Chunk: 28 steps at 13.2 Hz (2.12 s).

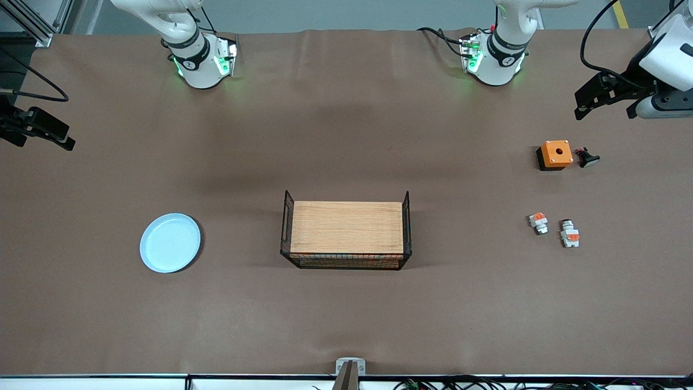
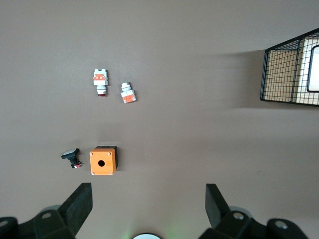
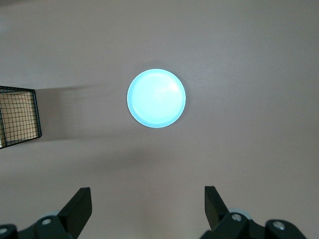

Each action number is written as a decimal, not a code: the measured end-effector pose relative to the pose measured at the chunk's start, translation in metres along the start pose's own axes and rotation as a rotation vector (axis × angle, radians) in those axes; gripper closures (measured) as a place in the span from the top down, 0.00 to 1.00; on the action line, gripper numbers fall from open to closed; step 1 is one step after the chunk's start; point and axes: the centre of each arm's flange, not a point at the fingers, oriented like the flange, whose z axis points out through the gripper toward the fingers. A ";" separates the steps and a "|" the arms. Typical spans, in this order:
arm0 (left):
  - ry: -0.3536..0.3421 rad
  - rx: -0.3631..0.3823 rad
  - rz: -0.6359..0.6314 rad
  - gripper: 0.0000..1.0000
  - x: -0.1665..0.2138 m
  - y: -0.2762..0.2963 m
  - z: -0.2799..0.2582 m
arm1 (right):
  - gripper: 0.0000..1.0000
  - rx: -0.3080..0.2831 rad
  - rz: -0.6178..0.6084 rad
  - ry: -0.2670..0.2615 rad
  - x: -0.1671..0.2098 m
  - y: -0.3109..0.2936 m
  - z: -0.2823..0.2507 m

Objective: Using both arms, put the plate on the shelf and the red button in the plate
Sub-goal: 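Move the right gripper toward the blue plate while the left gripper reaches the buttons, then lower the right gripper to the plate rim while the left gripper descends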

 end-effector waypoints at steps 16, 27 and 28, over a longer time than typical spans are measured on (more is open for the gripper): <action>-0.020 -0.003 -0.142 1.00 0.081 -0.167 0.239 | 1.00 -0.074 -0.028 -0.165 0.074 0.005 0.191; -0.001 -0.039 -0.091 0.98 0.099 -0.241 0.410 | 1.00 -0.038 0.043 -0.074 0.095 0.070 0.408; -0.006 -0.044 -0.096 0.98 0.098 -0.240 0.417 | 1.00 -0.009 0.048 -0.084 0.094 0.074 0.418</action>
